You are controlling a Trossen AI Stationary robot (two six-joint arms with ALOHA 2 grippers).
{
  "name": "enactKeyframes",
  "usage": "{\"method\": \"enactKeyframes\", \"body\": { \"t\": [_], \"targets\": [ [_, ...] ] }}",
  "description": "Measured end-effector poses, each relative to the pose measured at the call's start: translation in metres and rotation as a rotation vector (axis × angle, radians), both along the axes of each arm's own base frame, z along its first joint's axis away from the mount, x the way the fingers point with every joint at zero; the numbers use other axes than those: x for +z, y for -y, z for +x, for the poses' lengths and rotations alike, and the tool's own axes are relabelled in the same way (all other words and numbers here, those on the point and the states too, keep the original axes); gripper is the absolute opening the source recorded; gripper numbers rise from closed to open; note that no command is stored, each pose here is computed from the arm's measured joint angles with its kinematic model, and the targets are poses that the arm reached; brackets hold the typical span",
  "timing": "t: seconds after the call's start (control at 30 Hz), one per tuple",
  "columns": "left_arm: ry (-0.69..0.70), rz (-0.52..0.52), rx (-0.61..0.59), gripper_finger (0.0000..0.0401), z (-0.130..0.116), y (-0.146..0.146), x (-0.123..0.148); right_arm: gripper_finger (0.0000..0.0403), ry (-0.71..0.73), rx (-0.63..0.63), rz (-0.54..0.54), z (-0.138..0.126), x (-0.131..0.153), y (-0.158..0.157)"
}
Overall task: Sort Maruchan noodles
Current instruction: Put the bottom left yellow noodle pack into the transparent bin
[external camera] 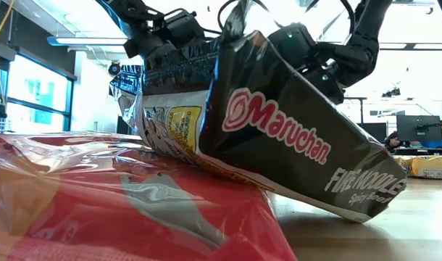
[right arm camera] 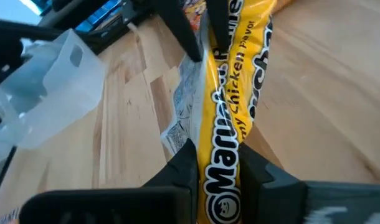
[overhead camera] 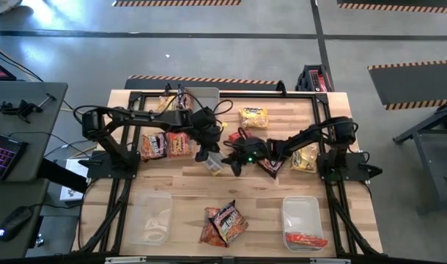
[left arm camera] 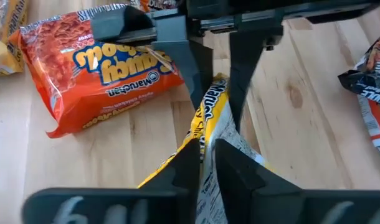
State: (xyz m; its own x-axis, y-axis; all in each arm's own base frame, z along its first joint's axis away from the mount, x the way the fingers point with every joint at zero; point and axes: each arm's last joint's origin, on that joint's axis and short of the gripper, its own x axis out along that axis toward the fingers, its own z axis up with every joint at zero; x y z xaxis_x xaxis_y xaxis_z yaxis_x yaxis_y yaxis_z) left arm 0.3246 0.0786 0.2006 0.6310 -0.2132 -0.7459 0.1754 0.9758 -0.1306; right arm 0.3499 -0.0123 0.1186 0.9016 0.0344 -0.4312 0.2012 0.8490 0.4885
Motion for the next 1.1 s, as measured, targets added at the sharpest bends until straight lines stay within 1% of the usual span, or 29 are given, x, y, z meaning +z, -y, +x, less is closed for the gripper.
{"method": "enactKeyframes", "body": {
  "t": [0.1, 0.17, 0.3, 0.43, 0.6, 0.73, 0.83, 1.0, 1.1],
  "targets": [
    [-0.015, 0.002, -0.01, 0.007, 0.003, 0.0, 0.012, 0.004, 0.007, 0.059, -0.032, -0.002, 0.006, 0.005],
    [-0.02, 0.011, -0.024, 0.0086, 0.005, 0.0, 0.021, 0.004, -0.003, 0.085, -0.074, -0.004, 0.013, 0.008],
    [-0.044, 0.014, -0.038, 0.0117, 0.007, 0.0, 0.036, 0.004, -0.081, 0.143, -0.226, -0.002, 0.037, 0.012],
    [-0.06, 0.009, -0.041, 0.0149, 0.007, 0.001, 0.04, 0.004, -0.168, 0.197, -0.404, 0.006, 0.062, 0.012],
    [-0.085, -0.017, -0.029, 0.0182, 0.007, 0.006, 0.041, 0.004, -0.24, 0.26, -0.548, 0.016, 0.082, 0.008],
    [-0.098, -0.018, -0.039, 0.0198, 0.008, 0.012, 0.04, 0.004, -0.256, 0.288, -0.598, 0.02, 0.091, 0.007],
    [-0.104, 0.004, -0.047, 0.0202, 0.008, 0.017, 0.04, 0.0039, -0.24, 0.287, -0.606, 0.022, 0.096, 0.007],
    [-0.141, 0.128, -0.045, 0.0197, 0.008, 0.023, 0.038, 0.0039, -0.241, 0.282, -0.604, 0.022, 0.097, 0.007],
    [-0.15, 0.16, -0.046, 0.0186, 0.008, 0.026, 0.037, 0.0039, -0.241, 0.281, -0.604, 0.022, 0.097, 0.007]
  ]
}}
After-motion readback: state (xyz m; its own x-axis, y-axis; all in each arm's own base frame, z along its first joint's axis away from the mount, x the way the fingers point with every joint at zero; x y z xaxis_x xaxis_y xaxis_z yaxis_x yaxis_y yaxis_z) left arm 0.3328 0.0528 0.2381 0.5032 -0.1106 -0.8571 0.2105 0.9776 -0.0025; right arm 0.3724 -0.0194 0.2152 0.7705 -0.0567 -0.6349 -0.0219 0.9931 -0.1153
